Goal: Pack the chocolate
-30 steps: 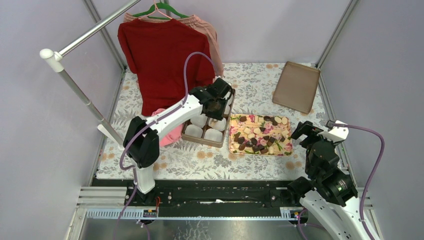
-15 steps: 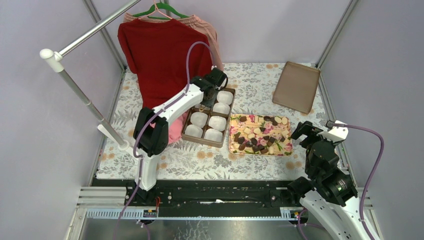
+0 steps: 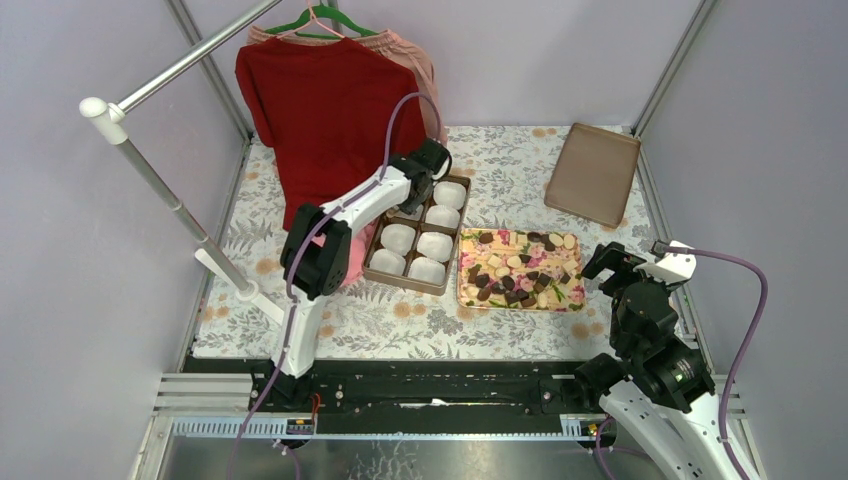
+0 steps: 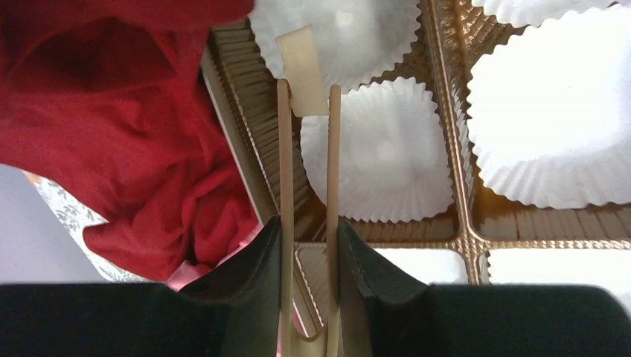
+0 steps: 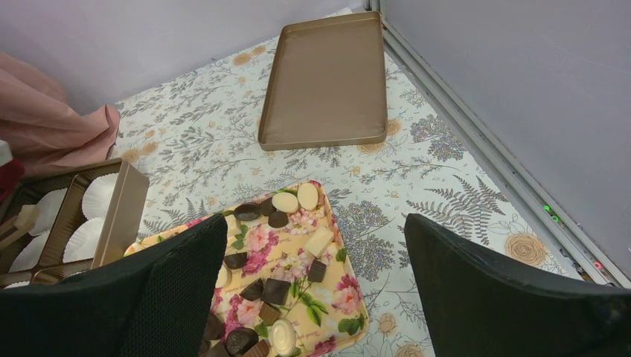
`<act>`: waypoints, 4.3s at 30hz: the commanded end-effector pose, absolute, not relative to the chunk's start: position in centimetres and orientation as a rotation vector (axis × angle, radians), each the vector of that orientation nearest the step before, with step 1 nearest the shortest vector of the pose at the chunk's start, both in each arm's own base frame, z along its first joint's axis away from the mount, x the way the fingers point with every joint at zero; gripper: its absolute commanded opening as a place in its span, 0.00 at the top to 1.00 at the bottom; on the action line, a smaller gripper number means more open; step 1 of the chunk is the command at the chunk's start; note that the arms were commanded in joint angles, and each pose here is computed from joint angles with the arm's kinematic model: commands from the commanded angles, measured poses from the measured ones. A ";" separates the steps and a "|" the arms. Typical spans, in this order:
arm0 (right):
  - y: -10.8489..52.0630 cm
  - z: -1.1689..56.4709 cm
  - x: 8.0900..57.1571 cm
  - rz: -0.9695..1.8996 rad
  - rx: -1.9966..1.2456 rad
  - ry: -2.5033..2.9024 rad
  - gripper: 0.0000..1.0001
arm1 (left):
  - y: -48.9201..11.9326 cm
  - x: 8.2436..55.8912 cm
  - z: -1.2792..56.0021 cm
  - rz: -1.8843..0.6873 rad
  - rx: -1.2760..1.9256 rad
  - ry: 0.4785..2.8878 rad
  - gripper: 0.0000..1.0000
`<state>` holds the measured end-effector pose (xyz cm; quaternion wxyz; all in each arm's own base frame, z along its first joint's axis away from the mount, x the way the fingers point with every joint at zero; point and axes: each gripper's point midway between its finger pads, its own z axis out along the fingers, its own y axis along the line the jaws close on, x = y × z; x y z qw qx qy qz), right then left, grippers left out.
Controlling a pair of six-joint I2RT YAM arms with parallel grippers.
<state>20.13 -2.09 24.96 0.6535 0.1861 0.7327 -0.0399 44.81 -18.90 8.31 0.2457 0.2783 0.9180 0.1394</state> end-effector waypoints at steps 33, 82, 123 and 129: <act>-2.1 25.8 20.4 -0.081 0.441 1.629 0.04 | -19.3 49.5 7.7 0.473 0.874 2.351 0.54; -2.2 26.0 20.2 -0.068 0.441 1.612 0.00 | -32.1 25.3 12.5 -0.424 0.746 2.653 0.52; -2.4 26.1 20.0 -0.067 0.447 1.600 0.00 | -33.3 25.3 6.2 -0.182 0.746 2.829 0.63; -2.4 26.1 20.0 -0.065 0.448 1.598 0.00 | -33.8 25.3 5.8 -0.201 0.758 2.834 0.60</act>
